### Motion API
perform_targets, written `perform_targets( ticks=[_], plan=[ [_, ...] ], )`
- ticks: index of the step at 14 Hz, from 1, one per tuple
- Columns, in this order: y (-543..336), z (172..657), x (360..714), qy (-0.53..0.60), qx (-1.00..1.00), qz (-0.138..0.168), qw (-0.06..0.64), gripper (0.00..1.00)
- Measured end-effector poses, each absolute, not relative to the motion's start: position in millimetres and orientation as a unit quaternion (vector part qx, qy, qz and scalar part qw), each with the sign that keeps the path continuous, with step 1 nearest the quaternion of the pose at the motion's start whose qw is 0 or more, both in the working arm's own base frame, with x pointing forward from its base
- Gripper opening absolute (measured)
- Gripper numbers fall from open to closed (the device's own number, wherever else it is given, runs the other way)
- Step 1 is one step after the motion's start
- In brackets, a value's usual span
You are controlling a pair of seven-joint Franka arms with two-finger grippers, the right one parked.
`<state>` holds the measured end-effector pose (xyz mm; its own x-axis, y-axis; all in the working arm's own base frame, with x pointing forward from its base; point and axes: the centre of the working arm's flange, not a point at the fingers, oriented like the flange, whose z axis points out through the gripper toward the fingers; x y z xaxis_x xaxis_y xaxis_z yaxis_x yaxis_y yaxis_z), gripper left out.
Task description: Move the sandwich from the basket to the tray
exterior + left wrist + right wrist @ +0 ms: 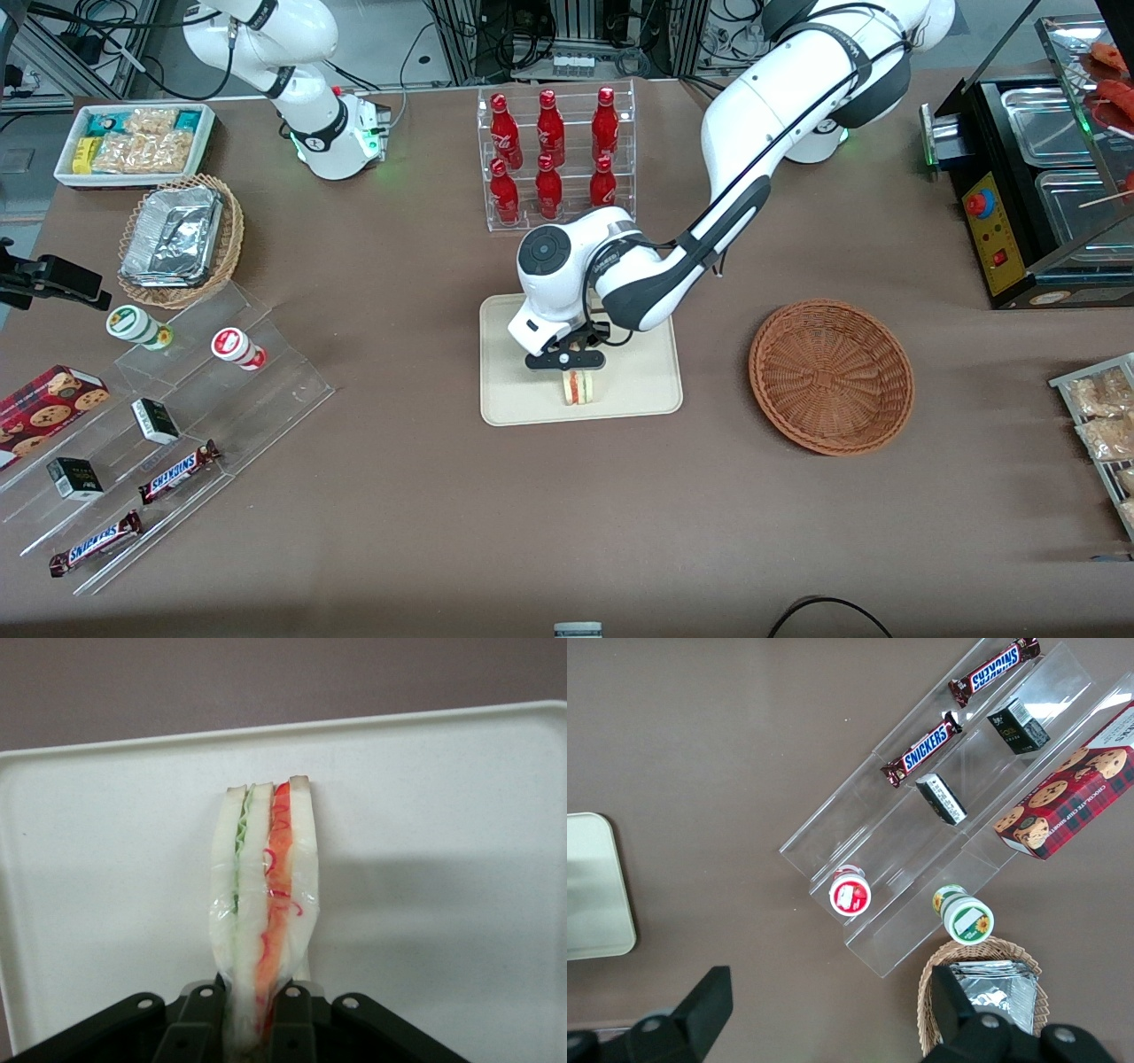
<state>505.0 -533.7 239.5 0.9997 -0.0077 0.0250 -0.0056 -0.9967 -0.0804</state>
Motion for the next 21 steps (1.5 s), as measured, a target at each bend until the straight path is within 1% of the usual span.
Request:
perform_targets(
  ticks=[2, 4, 7, 8, 9, 10, 11, 13, 16, 18, 21],
  plan=[
    [-536.8, 236.8, 501.3, -0.002, -0.999, -0.011, 0.041, 0.18],
    [-539.0, 239.9, 501.4, -0.009, -0.999, -0.014, 0.038, 0.35],
    [-541.3, 264.4, 507.9, -0.018, -0.999, -0.025, 0.031, 0.66],
    [-540.3, 282.4, 509.8, -0.023, -0.999, -0.029, 0.033, 0.74],
    [-538.3, 306.5, 510.5, -0.03, -0.998, -0.032, 0.034, 0.86],
    [-535.6, 335.3, 509.9, -0.039, -0.998, -0.034, 0.033, 0.95],
    [-531.6, 367.4, 508.3, -0.048, -0.998, -0.037, 0.03, 1.0],
    [-510.6, 435.5, 510.2, -0.079, -0.996, -0.045, 0.019, 1.0],
    [-426.1, 519.3, 541.8, -0.144, -0.988, -0.043, 0.018, 1.0],
    [-368.0, 553.5, 555.9, -0.142, -0.989, -0.033, 0.035, 1.0],
    [-298.7, 588.6, 564.9, -0.099, -0.994, -0.014, 0.052, 1.0]
  ],
)
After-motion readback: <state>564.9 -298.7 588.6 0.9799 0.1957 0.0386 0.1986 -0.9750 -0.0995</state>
